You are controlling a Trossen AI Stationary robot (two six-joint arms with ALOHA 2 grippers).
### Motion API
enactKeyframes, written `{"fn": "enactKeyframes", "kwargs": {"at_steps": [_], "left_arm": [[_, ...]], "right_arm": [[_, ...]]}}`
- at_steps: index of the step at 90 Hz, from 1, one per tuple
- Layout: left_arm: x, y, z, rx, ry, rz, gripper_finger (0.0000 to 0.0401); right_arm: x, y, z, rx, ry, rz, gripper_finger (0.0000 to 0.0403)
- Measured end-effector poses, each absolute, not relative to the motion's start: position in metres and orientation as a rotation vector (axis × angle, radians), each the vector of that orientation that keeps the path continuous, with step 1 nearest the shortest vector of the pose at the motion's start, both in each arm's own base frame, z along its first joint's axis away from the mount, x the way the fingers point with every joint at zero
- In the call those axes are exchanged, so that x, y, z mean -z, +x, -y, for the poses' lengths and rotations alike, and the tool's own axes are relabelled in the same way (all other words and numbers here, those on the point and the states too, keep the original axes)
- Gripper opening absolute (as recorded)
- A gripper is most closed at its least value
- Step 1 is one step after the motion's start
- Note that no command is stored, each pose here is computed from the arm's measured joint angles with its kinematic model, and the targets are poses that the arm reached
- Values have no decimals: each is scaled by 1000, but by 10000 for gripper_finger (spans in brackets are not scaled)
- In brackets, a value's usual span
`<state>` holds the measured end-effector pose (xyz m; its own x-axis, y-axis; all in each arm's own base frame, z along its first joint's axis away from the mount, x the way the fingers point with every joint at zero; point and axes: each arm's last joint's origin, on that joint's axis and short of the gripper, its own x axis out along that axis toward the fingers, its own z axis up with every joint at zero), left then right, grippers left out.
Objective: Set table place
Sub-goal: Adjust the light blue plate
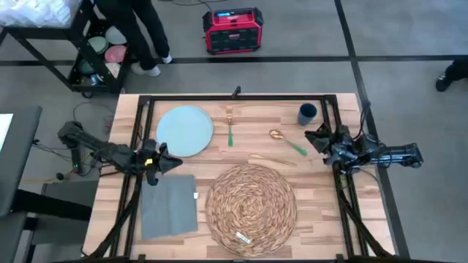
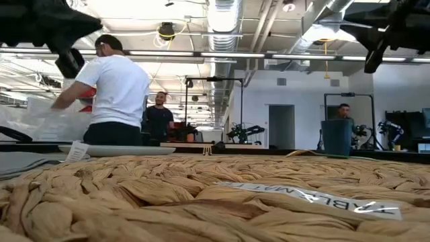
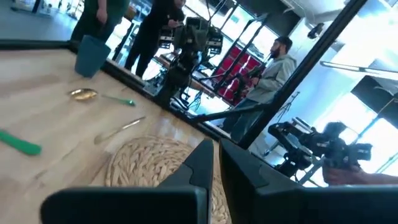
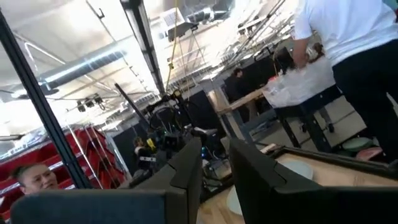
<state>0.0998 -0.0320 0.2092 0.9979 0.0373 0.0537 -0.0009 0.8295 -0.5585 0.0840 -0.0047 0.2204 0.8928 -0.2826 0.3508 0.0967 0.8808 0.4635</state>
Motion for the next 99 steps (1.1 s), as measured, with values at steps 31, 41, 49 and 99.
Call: {"fn": "enactKeyframes", "kwargs": {"at_steps": [31,41,49,99], "left_arm": [[-296,91,27,-21,-413,119,11],[-340,93,27,-45,-303,95,11],[-377,98,27,-71,-204,65,11],[-462,209,21,-286,253,-533,11]], "right_arm": [[-285,77,2,166,385,317,70],[-319,84,1,141,319,248,70],[-346,93,-1,129,277,168,70],[-408,134,-5,143,161,-333,70]]}}
